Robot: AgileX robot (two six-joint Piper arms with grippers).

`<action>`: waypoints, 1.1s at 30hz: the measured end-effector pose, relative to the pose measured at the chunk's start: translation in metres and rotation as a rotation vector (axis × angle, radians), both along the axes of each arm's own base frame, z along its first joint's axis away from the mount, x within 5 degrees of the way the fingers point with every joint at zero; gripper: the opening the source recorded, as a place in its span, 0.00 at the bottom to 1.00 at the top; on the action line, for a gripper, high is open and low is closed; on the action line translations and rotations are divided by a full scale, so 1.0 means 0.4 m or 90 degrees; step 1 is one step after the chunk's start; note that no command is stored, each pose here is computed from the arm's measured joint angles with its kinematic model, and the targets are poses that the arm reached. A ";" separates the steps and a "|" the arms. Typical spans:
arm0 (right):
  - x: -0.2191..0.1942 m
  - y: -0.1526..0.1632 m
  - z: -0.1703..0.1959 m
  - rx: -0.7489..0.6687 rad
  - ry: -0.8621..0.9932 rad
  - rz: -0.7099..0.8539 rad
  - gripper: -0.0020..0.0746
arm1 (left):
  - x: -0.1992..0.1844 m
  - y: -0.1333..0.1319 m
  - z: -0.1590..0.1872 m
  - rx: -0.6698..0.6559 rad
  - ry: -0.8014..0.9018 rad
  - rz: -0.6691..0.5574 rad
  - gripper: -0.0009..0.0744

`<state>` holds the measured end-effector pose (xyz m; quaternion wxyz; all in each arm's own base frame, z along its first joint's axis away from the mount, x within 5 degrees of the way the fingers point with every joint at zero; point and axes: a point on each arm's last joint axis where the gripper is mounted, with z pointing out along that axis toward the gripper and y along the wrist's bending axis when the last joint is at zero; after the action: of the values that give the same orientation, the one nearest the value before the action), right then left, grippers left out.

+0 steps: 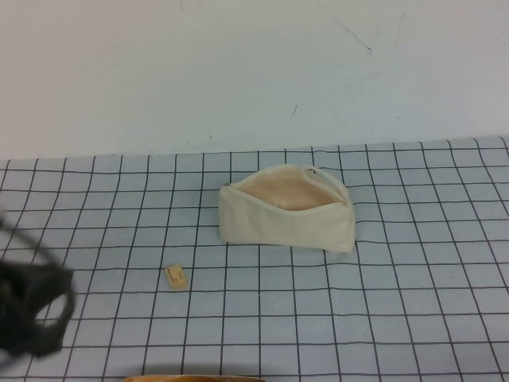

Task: Put eraser into pencil case
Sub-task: Pick up the eraser from the table

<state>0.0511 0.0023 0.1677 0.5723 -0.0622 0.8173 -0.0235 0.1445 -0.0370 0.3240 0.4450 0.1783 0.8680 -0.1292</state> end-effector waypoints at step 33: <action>0.000 0.000 0.000 0.000 0.000 0.000 0.02 | 0.536 -0.231 -0.358 0.227 0.440 0.120 0.80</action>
<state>0.0511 0.0023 0.1677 0.5723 -0.0622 0.8173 -0.0235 0.3590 -0.1295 0.1807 0.0987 0.1184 0.9880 0.0128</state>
